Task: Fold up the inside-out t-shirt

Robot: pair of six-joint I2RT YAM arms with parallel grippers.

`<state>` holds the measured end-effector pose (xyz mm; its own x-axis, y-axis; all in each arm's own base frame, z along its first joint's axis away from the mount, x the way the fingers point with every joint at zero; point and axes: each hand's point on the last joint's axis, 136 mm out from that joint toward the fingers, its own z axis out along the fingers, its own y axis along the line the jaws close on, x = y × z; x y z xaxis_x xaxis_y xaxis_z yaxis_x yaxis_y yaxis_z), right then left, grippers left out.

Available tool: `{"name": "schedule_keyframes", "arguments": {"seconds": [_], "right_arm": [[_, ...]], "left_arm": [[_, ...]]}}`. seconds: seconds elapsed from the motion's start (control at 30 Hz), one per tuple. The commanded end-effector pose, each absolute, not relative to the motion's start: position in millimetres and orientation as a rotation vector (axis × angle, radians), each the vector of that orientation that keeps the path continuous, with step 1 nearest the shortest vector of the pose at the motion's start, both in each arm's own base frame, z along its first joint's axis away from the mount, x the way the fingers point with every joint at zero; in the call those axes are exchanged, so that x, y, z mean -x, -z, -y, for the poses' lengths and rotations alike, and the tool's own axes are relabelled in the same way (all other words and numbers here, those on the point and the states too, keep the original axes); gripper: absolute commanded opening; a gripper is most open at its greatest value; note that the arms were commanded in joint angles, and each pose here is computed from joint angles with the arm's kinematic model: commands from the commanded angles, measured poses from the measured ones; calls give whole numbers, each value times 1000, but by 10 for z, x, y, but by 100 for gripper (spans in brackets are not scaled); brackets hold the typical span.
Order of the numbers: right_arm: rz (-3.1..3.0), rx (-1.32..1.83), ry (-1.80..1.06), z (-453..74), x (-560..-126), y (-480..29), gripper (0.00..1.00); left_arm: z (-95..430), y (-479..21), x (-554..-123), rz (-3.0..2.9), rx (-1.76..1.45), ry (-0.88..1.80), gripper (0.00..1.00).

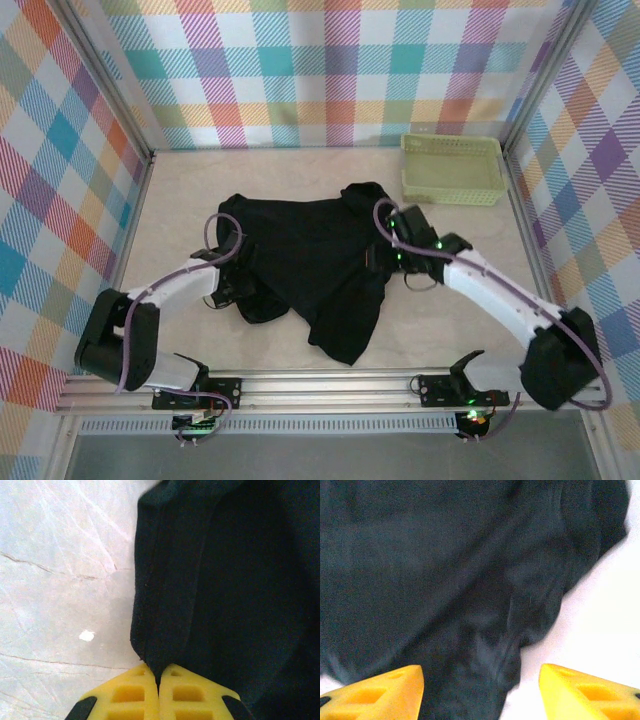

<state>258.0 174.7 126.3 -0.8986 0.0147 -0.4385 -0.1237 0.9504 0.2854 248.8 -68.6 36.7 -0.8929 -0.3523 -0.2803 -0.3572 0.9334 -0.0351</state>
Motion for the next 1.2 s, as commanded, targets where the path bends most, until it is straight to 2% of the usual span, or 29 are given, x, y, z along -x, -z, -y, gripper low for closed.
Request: {"name": "schedule_keyframes", "arguments": {"seconds": [0.0, 0.17, 0.6, 0.8, 1.0, 1.17], "right_arm": [[-2799, -28, -477, -1690, -2092, -902, 63], [-2832, -53, -560, -1807, -1888, -657, 60], [-2786, -18, -276, -1888, -2485, -639, 46], [-2825, -33, -50, -1680, -2523, -520, 24], [-2811, -48, -31, -1536, -2424, -530, 2], [-2804, -165, -91, -1307, -2312, -557, 0]], "left_arm": [[639, -576, -2522, -2716, 522, -15, 0], [590, -822, -2556, -2609, 528, 22, 0], [544, -947, -2494, -2570, 528, 36, 0], [465, -962, -2481, -2558, 546, -17, 0], [392, -968, -2493, -2548, 561, -61, 0], [230, -990, -2472, -2524, 623, -124, 0]]}}
